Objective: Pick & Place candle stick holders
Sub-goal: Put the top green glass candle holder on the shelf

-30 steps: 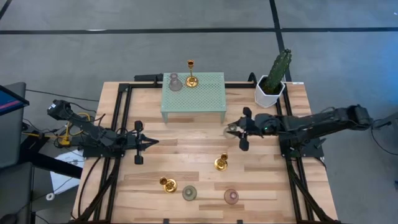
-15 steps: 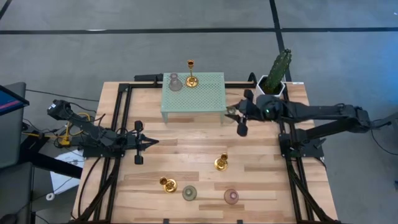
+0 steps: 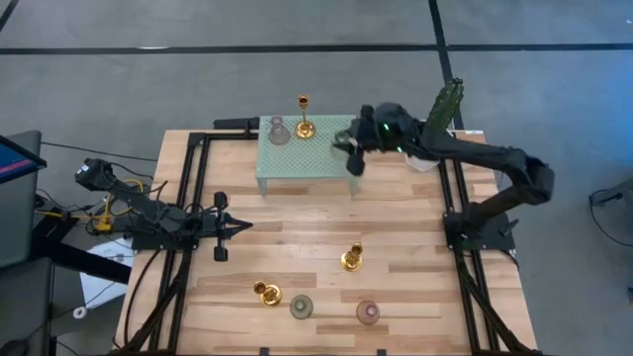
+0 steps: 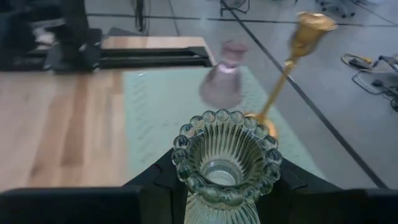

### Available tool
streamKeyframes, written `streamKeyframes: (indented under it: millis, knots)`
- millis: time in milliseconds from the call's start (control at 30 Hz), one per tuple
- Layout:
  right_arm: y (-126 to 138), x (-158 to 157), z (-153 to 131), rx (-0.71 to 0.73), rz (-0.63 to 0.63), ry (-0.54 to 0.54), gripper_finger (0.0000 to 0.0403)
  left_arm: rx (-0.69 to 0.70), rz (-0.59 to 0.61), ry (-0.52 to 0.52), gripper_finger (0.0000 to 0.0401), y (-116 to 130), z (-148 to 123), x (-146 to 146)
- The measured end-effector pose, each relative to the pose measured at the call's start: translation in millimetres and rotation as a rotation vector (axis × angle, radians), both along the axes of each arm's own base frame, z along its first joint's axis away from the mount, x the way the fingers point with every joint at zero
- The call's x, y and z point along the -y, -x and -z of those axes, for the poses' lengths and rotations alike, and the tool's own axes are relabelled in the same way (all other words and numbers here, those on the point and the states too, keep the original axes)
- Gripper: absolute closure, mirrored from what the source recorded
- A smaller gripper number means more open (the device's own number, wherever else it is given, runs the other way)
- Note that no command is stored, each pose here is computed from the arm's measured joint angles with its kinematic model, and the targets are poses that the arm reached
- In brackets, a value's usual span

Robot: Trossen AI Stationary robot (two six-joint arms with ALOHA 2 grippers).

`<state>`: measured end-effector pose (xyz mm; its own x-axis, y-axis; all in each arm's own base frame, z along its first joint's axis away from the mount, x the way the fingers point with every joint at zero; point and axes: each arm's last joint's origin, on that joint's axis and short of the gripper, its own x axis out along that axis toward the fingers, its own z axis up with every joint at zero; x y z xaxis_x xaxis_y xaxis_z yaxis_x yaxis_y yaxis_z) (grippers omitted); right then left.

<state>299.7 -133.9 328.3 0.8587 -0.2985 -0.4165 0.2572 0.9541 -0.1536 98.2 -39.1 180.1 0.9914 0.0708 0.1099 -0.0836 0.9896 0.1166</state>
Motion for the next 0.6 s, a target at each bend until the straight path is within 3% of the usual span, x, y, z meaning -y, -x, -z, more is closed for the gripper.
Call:
streamKeyframes:
  millis: [267,600]
  knots:
    - [-19.1,63.8,16.6,0.013,0.051,-0.119,0.028,0.0,0.0,0.0,0.0395,0.0,0.0,0.0]
    - [-28.1,92.5,35.4,-0.018,0.101,-0.141,0.028,0.0,0.0,0.0,0.0395,0.0,0.0,0.0]
